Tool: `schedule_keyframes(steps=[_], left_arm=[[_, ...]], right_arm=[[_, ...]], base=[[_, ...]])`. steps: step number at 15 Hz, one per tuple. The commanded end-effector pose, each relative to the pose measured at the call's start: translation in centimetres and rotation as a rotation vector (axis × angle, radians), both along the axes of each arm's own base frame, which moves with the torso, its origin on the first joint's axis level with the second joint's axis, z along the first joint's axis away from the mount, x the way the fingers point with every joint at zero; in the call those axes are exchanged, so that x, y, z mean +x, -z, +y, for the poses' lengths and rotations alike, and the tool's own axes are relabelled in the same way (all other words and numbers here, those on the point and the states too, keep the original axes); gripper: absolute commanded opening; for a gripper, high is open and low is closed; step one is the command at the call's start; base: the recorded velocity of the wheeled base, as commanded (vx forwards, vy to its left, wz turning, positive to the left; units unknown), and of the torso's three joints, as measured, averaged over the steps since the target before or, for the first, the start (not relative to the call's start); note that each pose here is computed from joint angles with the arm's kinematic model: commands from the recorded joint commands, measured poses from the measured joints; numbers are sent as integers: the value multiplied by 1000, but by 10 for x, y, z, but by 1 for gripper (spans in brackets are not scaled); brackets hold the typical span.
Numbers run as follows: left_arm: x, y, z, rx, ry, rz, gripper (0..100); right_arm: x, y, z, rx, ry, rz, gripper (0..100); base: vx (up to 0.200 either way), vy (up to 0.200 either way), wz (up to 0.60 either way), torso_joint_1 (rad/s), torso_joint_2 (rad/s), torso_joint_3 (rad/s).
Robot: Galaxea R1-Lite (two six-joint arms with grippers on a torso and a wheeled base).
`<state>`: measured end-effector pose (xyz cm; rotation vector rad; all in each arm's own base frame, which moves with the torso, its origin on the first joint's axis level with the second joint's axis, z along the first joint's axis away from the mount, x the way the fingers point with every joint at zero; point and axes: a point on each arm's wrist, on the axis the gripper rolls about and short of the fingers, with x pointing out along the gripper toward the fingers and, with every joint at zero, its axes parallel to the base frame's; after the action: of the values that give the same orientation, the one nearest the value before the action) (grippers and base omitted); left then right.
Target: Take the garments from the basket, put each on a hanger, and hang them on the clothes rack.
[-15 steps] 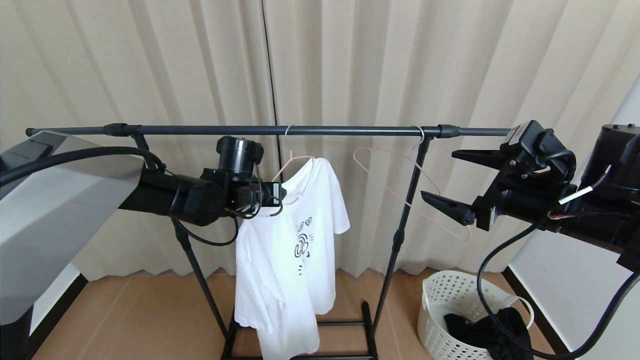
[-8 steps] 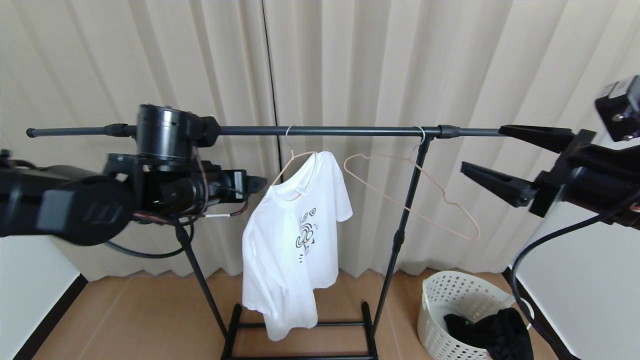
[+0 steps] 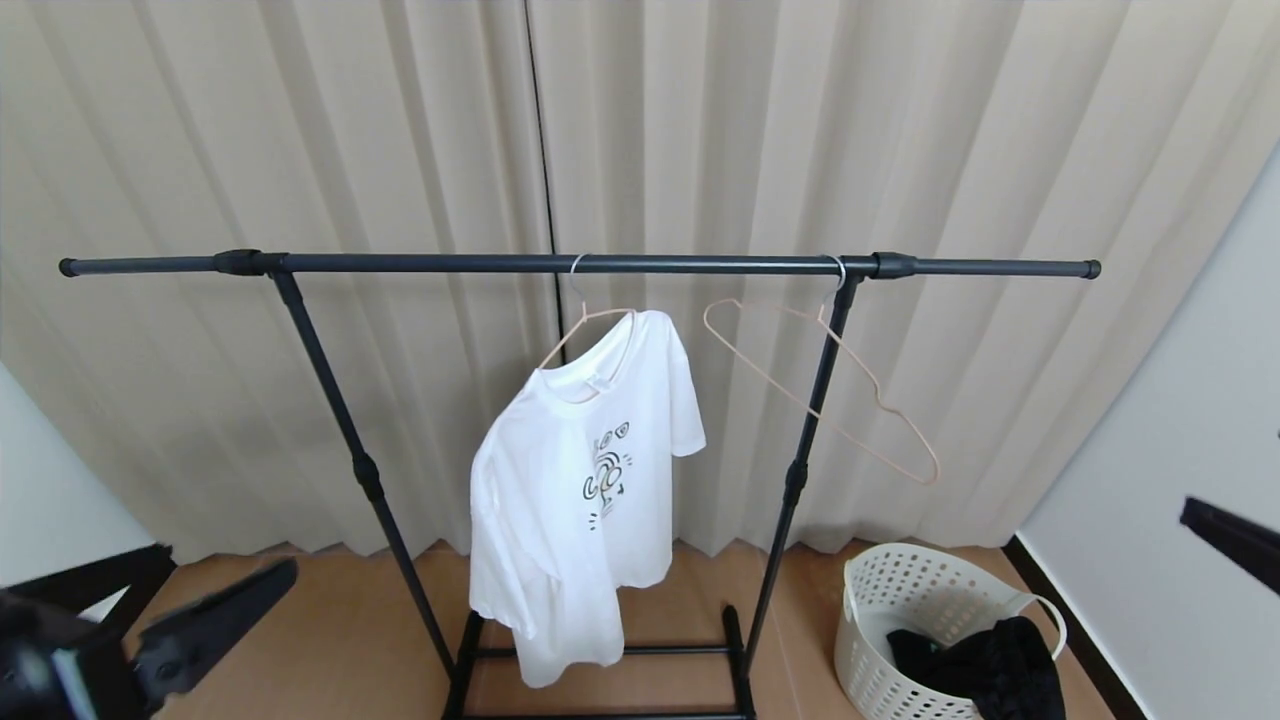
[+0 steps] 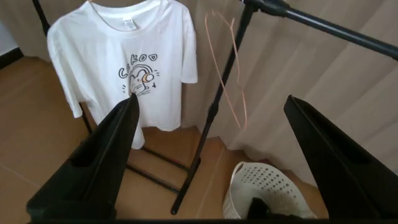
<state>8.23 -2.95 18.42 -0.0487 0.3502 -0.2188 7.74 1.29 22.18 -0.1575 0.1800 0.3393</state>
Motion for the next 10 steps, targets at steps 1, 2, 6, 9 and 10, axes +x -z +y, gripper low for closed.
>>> schedule_keyframes(steps=[1,2,6,9,10], left_arm=[[-76,42,30,-40,17,-105,100],[-85,49,33,-44,27,-107,100],[-116,88,45,-39,48,-120,100],[-120,93,47,-47,48,-150,100],[-120,92,47,-46,45,-148,100]], right_arm=[[-53,53,-7,-7,59,-35,100],[-60,66,-8,-6,60,-35,100],[-84,123,-10,-6,123,-64,100],[-93,144,-11,2,136,-97,100],[-93,144,-11,4,140,-99,100]], base=[[0,0,0,0,0,0],[0,0,0,0,0,0],[0,0,0,0,0,0],[0,0,0,0,0,0],[0,0,0,0,0,0]])
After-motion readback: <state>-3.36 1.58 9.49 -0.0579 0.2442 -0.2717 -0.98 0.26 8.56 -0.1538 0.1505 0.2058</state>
